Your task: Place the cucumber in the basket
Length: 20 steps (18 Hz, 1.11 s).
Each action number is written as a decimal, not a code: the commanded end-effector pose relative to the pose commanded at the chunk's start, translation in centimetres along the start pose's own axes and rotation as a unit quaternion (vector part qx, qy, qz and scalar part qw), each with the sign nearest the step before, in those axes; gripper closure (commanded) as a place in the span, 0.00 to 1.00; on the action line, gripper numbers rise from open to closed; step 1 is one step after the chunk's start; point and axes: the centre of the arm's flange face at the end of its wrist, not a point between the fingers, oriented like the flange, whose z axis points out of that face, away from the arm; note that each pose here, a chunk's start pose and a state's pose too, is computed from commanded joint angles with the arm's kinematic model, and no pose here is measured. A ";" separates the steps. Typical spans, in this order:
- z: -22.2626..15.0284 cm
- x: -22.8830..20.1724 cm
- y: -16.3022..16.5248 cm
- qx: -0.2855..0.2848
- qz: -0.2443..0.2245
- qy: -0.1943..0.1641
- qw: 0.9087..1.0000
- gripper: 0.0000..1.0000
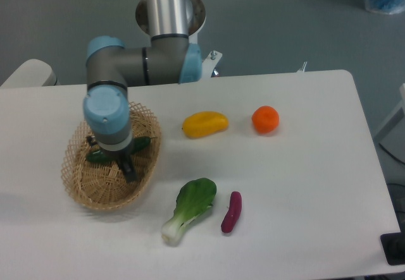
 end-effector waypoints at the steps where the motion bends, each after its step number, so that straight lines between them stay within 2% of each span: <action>1: -0.5 -1.0 1.0 0.001 -0.001 -0.004 1.000 0.00; 5: -1.4 -3.8 5.2 -0.004 0.045 -0.016 0.999 0.00; 9: -2.2 -9.1 10.0 -0.001 0.032 -0.032 0.999 0.00; 13: -1.5 -13.9 13.5 -0.007 0.010 -0.038 0.999 0.00; 16: -1.5 -16.3 15.1 -0.007 0.000 -0.046 0.999 0.00; 20: -1.2 -17.8 17.3 -0.009 0.017 -0.049 0.999 0.00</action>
